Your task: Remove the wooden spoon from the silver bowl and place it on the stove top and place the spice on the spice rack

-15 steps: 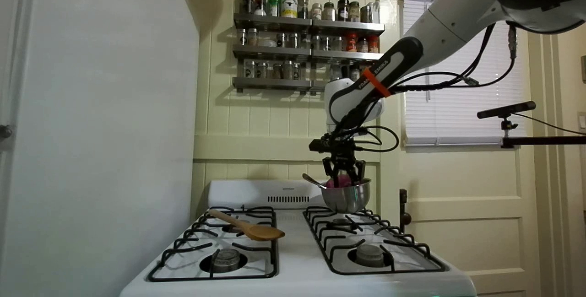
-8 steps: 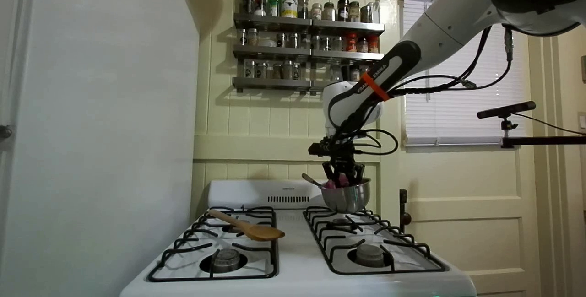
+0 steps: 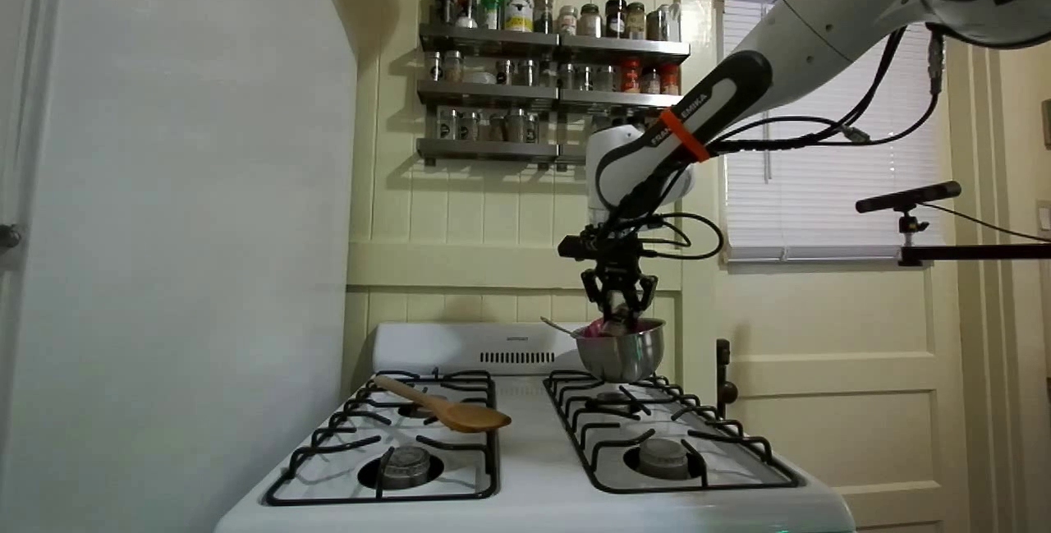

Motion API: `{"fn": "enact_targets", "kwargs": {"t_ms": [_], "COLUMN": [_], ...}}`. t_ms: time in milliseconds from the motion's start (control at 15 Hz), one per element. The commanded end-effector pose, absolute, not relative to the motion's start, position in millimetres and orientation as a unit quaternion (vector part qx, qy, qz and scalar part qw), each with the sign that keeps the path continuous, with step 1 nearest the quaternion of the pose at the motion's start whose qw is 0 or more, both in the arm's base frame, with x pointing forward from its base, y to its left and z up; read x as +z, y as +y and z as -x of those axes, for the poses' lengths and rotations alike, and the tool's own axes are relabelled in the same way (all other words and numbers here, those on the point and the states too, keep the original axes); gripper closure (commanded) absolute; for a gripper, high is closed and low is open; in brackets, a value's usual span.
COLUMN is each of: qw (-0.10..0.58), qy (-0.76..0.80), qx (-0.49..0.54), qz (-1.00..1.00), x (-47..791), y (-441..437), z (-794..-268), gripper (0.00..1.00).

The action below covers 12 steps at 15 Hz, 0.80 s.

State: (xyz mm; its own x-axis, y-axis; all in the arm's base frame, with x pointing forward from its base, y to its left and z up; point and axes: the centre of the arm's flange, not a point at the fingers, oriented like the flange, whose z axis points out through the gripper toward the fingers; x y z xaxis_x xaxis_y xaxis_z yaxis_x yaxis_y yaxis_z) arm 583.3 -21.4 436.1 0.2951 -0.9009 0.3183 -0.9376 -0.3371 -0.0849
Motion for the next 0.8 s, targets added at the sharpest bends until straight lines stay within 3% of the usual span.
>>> {"fn": "enact_targets", "kwargs": {"t_ms": [0, 267, 733], "qw": [0.05, 0.043, 0.08], "qy": [-0.55, -0.528, -0.459], "qx": [0.164, 0.203, 0.388], "qz": [-0.817, -0.823, -0.795], "x": [463.6, 485.1, 593.0], "y": [-20.5, -16.6, -6.3], "z": [-550.5, -536.9, -492.7], "gripper": [0.76, 0.76, 0.76]}}
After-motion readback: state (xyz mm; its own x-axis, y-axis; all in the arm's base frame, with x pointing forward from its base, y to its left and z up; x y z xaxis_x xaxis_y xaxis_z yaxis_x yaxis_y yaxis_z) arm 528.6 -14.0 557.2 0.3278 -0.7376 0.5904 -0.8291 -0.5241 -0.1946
